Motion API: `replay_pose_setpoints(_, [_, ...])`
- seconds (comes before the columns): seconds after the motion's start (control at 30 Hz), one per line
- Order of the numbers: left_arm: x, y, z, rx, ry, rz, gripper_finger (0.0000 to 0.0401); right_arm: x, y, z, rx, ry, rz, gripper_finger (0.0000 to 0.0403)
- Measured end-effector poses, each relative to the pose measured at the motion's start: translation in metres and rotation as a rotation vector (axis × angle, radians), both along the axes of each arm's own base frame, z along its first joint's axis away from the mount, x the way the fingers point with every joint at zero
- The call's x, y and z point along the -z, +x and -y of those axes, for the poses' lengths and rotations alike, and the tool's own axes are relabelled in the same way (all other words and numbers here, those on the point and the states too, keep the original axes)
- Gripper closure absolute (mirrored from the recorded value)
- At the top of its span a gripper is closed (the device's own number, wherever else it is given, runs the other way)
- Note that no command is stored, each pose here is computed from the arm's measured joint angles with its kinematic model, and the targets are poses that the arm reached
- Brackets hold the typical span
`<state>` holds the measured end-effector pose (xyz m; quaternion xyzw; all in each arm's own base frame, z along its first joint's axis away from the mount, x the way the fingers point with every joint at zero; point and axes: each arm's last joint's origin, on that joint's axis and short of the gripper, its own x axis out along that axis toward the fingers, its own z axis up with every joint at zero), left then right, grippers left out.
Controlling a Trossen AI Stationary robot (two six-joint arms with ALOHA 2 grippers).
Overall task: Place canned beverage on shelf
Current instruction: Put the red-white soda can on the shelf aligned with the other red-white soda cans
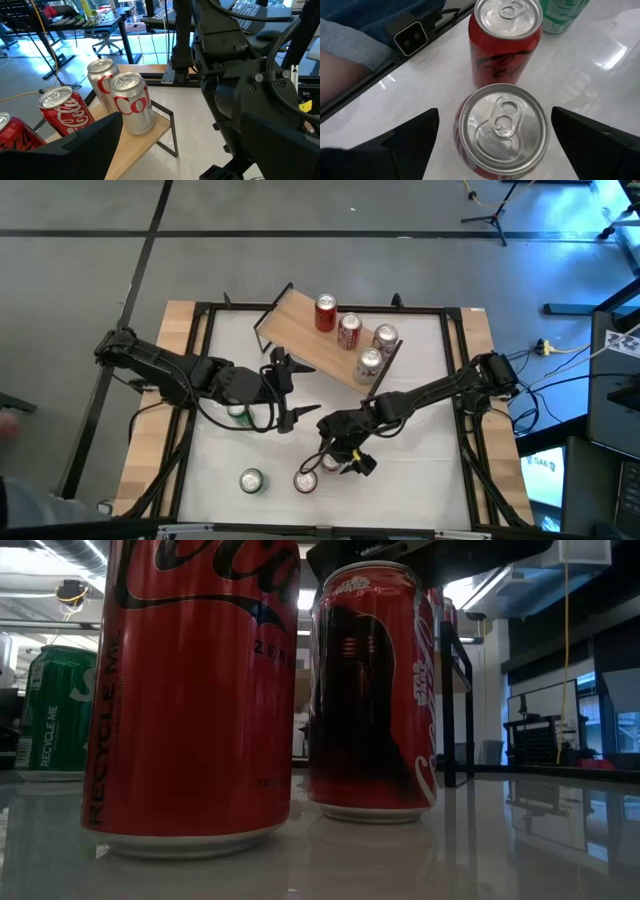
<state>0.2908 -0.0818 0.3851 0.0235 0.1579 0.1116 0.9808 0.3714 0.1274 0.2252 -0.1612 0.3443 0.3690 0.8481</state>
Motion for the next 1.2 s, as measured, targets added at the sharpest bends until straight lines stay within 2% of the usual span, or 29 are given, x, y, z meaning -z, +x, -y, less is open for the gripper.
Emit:
replay_pose_setpoints(0.5, [0.0, 0.0, 0.0, 0.0, 0.0, -0.001, 0.0009, 0.015, 0.007, 0.004, 0.007, 0.034, -0.052, 0.0028])
replay_pose_setpoints(0.8, [0.0, 0.0, 0.0, 0.0, 0.001, -0.001, 0.0009, 0.022, 0.01, 0.004, 0.027, 0.026, -0.066, 0.0111])
replay_pose_setpoints(0.97, [0.0, 0.0, 0.0, 0.0, 0.001, -0.001, 0.0009, 0.022, 0.01, 0.004, 0.057, 0.037, -0.081, 0.0111])
replay_pose_setpoints(1.1, [0.0, 0.0, 0.0, -0.004, 0.003, -0.001, 0.0009, 0.022, 0.01, 0.004, 0.087, 0.038, -0.091, 0.0088])
replay_pose_setpoints(1.2, [0.0, 0.0, 0.0, -0.005, 0.004, -0.001, 0.0009, 0.022, 0.01, 0.004, 0.111, 0.049, -0.106, 0.0088])
